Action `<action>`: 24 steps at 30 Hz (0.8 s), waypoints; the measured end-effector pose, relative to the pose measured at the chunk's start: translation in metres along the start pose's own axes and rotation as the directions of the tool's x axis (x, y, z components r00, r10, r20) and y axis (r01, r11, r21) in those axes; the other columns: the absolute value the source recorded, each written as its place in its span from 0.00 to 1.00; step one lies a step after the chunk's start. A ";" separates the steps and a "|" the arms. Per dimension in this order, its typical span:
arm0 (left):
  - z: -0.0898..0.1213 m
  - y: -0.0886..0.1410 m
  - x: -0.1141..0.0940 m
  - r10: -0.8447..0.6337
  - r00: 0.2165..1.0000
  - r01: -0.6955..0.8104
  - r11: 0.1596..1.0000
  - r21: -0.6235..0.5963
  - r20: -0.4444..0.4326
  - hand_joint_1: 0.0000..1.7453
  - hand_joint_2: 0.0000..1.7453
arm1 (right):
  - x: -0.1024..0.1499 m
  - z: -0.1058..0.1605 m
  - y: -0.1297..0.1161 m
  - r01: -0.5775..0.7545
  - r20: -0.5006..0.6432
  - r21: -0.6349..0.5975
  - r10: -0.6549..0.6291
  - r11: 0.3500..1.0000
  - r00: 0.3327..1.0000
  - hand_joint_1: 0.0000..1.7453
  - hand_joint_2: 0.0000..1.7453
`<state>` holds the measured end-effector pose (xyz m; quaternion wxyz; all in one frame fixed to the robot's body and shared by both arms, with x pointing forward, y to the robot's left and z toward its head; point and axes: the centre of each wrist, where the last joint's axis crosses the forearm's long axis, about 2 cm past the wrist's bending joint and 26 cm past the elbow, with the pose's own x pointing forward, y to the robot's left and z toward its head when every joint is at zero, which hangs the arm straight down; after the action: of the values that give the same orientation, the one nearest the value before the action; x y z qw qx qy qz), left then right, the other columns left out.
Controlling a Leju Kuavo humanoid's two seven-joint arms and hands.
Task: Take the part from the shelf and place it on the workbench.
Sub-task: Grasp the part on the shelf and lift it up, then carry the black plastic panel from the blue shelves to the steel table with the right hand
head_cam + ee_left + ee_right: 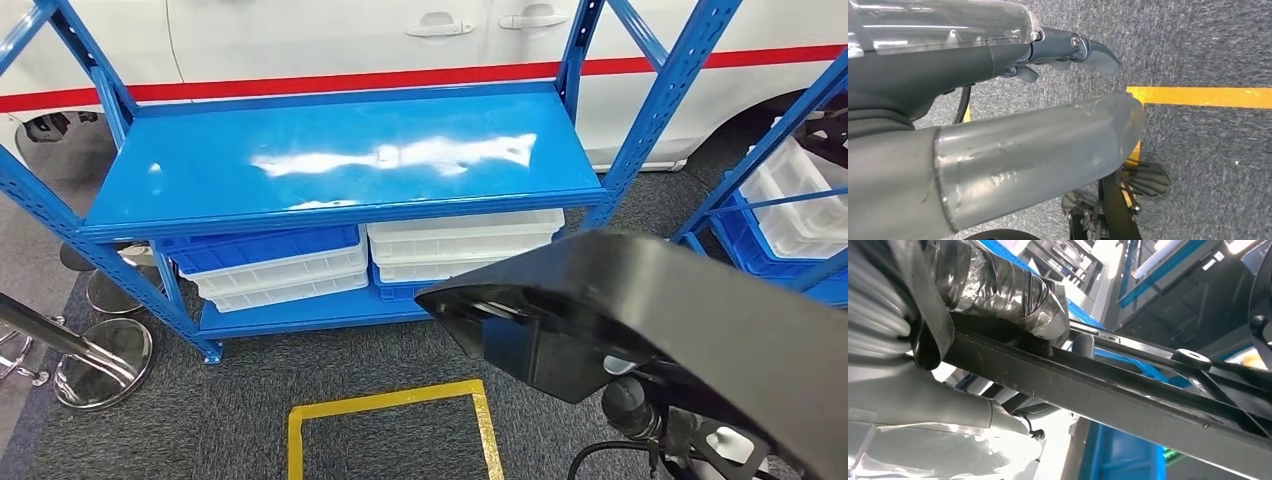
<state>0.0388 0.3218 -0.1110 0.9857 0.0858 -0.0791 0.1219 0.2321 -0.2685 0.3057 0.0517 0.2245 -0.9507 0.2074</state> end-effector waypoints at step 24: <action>0.000 -0.001 0.000 0.001 1.000 -0.002 1.000 0.011 0.018 0.00 0.00 | 0.000 -0.009 -0.003 -0.021 0.021 0.009 0.021 1.000 1.000 1.00 1.00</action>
<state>0.0393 0.3206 -0.1110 0.9844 0.0920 -0.0874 0.1222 0.2333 -0.2673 0.3156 0.0384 0.2171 -0.9525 0.2099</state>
